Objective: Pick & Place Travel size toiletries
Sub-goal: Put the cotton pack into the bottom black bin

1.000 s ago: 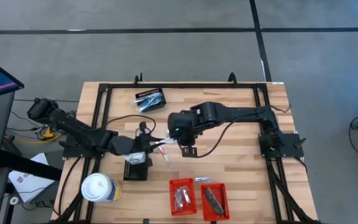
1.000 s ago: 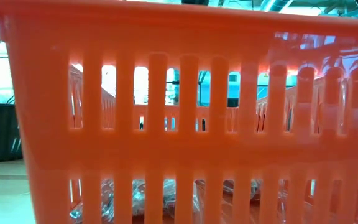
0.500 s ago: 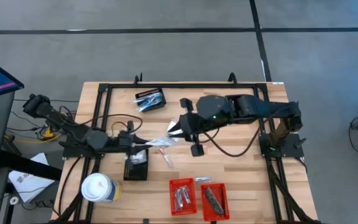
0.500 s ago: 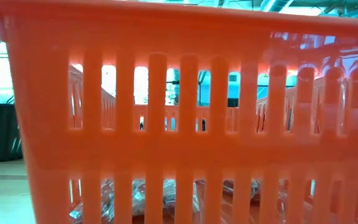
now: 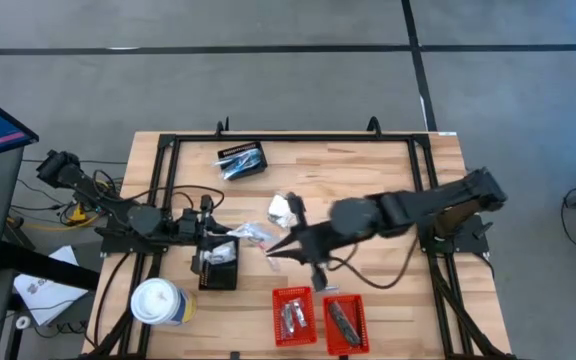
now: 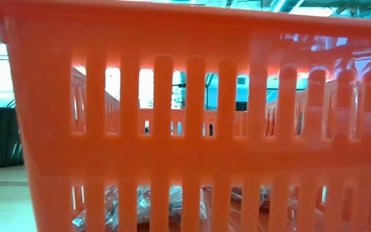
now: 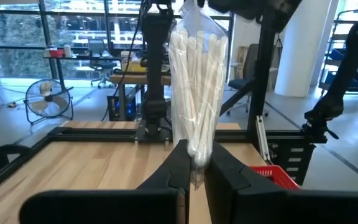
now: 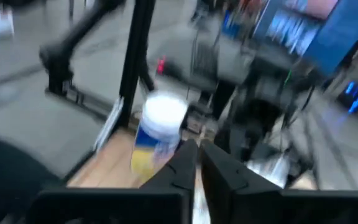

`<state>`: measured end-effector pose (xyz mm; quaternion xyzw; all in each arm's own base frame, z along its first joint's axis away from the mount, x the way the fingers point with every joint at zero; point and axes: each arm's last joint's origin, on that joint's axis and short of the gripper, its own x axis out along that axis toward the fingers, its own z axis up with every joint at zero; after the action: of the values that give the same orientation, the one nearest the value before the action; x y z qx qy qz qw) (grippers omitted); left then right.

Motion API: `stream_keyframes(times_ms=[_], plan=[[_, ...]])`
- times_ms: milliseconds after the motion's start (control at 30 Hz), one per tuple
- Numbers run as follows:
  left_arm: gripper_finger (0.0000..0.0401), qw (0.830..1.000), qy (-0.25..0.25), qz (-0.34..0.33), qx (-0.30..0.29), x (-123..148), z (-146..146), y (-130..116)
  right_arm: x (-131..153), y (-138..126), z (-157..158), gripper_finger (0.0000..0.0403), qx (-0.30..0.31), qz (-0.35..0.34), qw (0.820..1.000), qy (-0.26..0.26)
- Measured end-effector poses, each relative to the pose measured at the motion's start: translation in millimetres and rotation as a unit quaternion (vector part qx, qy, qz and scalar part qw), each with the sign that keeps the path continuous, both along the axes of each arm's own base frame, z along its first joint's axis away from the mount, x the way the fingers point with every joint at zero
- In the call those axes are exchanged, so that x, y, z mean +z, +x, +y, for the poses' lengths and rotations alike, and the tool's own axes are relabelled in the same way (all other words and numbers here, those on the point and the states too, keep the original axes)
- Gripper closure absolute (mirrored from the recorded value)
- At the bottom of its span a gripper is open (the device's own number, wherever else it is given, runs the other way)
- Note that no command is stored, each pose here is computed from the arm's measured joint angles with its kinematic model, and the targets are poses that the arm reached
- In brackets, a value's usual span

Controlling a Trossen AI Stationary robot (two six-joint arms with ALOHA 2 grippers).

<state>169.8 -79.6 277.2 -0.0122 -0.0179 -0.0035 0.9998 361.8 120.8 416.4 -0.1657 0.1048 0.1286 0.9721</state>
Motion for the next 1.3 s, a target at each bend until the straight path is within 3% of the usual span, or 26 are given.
stream_keyframes(times_ms=[100,267,567,800,1033,1300], plan=[[0.0387,1.0,0.0,0.0,-0.001,0,0,0,0,-19,-3,0.0399,0.003,-0.057,0.998,0.013],[0.0387,1.0,-0.001,-0.002,0.001,0,1,1,-15,-34,-15,0.0385,-0.031,-0.119,0.991,0.053],[0.0388,1.0,0.014,0.002,0.004,-1,1,2,-34,-28,-23,0.037,-0.047,-0.117,0.99,0.061],[0.0388,1.0,0.014,0.002,-0.001,-1,0,1,-34,-25,-34,0.037,-0.07,-0.102,0.985,0.117],[0.0388,1.0,0.014,0.002,-0.005,-1,0,1,-49,-15,-47,0.0314,-0.106,-0.047,0.98,0.161],[0.0389,1.0,0.009,-0.012,-0.01,2,-2,0,-67,-11,-31,0.0226,-0.093,0.004,0.984,0.15]])
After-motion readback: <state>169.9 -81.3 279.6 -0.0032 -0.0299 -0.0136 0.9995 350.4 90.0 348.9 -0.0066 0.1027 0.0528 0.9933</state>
